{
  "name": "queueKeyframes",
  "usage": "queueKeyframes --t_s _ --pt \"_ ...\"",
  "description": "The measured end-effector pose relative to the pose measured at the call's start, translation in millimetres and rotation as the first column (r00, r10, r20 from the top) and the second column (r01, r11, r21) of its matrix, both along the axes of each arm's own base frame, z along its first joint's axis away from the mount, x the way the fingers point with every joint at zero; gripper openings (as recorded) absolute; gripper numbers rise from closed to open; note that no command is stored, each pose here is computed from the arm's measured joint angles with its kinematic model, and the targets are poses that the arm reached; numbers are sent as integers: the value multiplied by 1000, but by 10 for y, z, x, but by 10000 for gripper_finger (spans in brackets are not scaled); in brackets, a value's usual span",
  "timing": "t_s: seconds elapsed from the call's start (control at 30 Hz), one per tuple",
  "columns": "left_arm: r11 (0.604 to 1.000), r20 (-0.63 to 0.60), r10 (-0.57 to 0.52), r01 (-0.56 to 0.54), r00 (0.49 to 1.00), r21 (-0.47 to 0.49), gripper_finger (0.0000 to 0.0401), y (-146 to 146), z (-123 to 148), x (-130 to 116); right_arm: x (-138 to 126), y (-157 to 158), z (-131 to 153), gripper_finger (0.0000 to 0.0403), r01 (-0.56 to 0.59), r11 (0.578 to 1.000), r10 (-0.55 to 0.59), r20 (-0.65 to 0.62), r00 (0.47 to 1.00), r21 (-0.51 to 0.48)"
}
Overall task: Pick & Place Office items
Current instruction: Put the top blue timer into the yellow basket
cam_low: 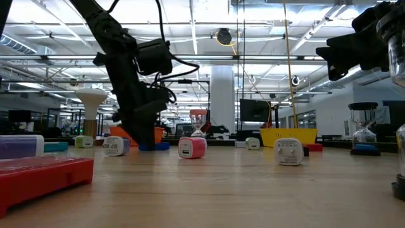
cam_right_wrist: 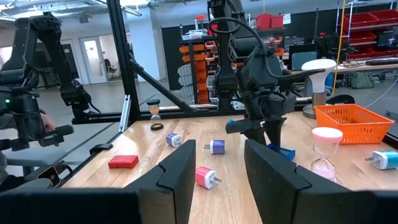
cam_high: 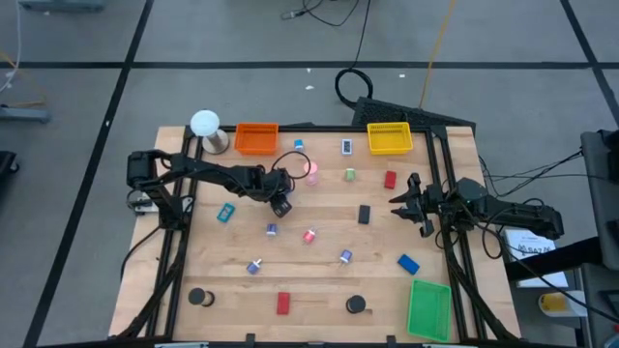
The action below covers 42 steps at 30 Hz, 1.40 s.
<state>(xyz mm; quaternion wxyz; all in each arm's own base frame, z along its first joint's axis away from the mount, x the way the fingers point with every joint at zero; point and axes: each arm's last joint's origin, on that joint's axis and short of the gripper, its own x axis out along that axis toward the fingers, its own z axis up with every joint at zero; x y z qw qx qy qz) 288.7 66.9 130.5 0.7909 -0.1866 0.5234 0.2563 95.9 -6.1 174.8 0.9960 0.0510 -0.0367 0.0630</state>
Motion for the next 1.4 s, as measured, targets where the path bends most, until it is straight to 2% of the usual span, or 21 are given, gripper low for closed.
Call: queueKeyframes --t_s 0.07,0.4,0.63,0.73,0.9,1.13,1.27,1.4 --pt "1000 -21 -20 20 1000 10 155 3 -4 -15 0 0 0 130 0 1000 0 0 1000 0" --pt "991 -28 -92 94 995 95 155 -16 123 -55 0 0 1 130 0 1000 0 0 1000 0" --pt "976 120 -182 165 976 146 155 -198 253 -41 2 0 0 130 0 1000 0 -1 1000 0" --pt "964 263 -254 222 931 145 155 -354 242 14 3 0 -1 130 0 1000 0 -3 1000 0" --pt "936 487 -352 307 799 173 155 -589 243 152 4 0 -4 130 -1 1000 1 -5 1000 1" --pt "895 580 -446 335 682 294 155 -662 180 331 5 -9 11 130 32 999 -32 10 999 -5" --pt "876 596 -482 334 642 349 155 -650 75 412 2 -8 53 130 28 1000 -27 54 998 -11" --pt "863 606 -506 355 614 360 155 -662 -12 498 -3 -7 90 130 29 999 -27 92 995 -15"
